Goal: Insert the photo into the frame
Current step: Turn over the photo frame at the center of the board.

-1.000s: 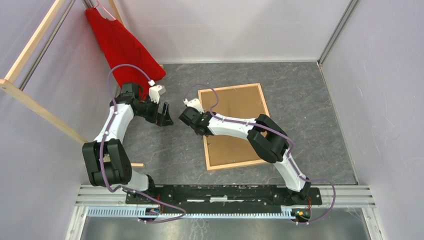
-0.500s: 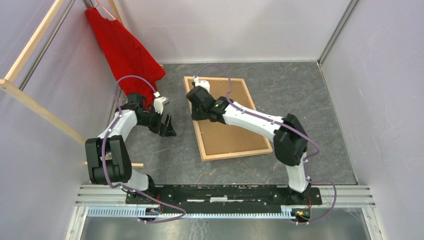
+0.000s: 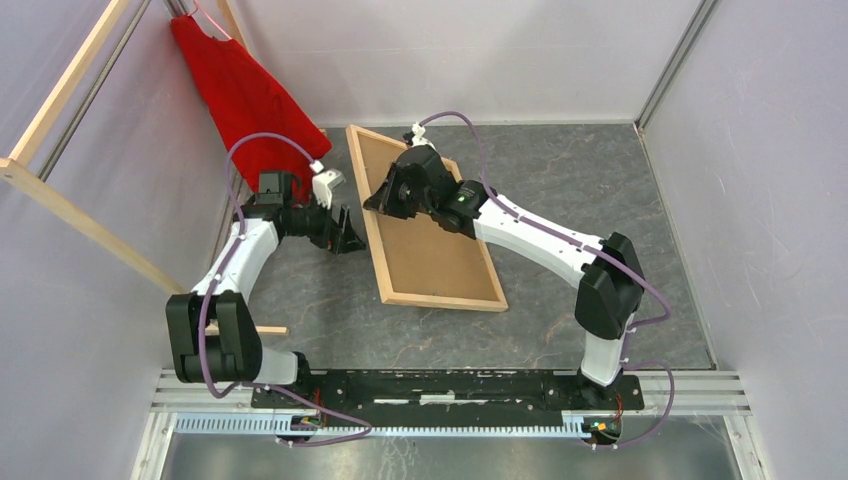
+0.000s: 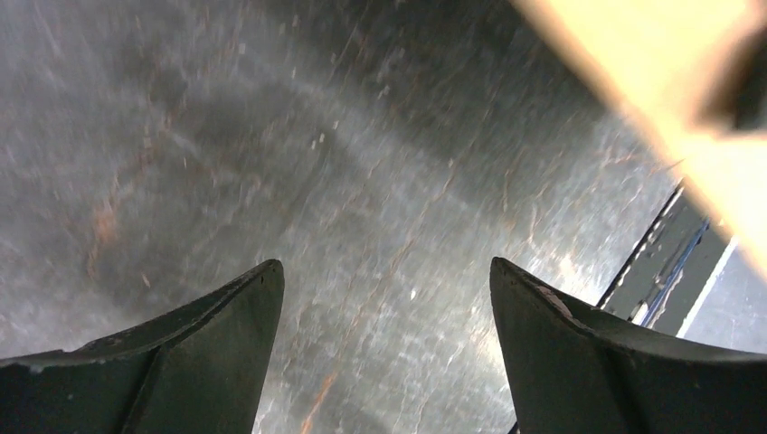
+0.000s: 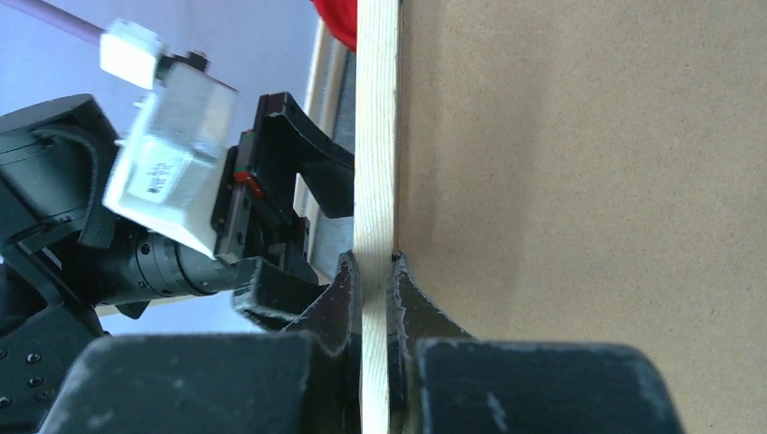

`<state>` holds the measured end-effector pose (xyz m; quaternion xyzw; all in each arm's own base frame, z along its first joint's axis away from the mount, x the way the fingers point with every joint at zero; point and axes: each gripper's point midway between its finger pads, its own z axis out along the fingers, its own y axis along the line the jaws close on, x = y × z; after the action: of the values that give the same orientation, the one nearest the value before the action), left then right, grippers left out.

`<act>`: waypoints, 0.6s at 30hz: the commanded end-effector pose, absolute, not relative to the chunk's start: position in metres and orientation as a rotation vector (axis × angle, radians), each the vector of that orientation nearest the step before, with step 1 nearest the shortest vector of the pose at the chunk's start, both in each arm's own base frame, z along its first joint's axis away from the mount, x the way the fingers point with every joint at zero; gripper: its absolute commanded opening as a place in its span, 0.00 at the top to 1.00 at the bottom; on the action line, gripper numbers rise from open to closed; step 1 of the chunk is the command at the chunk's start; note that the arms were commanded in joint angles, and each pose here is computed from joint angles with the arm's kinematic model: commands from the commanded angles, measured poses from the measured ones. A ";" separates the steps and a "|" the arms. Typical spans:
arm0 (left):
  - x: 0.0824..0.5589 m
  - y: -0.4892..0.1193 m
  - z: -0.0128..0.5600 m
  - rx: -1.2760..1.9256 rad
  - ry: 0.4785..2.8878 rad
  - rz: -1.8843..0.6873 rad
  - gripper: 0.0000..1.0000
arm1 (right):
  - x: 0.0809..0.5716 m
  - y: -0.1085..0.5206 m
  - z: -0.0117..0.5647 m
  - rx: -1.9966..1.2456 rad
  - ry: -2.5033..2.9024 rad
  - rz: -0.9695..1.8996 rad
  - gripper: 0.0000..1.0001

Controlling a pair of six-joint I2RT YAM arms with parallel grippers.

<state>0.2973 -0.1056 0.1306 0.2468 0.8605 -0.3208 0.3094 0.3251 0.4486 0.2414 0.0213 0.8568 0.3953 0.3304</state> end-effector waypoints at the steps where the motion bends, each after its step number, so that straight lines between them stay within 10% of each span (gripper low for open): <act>1: 0.315 -0.133 0.201 0.638 2.089 -0.883 0.11 | 0.315 0.457 0.355 0.120 1.980 1.398 1.00; 18: 0.330 -0.154 0.259 0.584 1.979 -0.850 0.12 | 0.304 0.422 0.415 0.225 1.788 1.666 1.00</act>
<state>0.3202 -0.1482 0.2134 0.2385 0.8231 -0.3406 0.3868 0.3162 0.4330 0.3122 0.0946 0.7891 0.5245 0.3054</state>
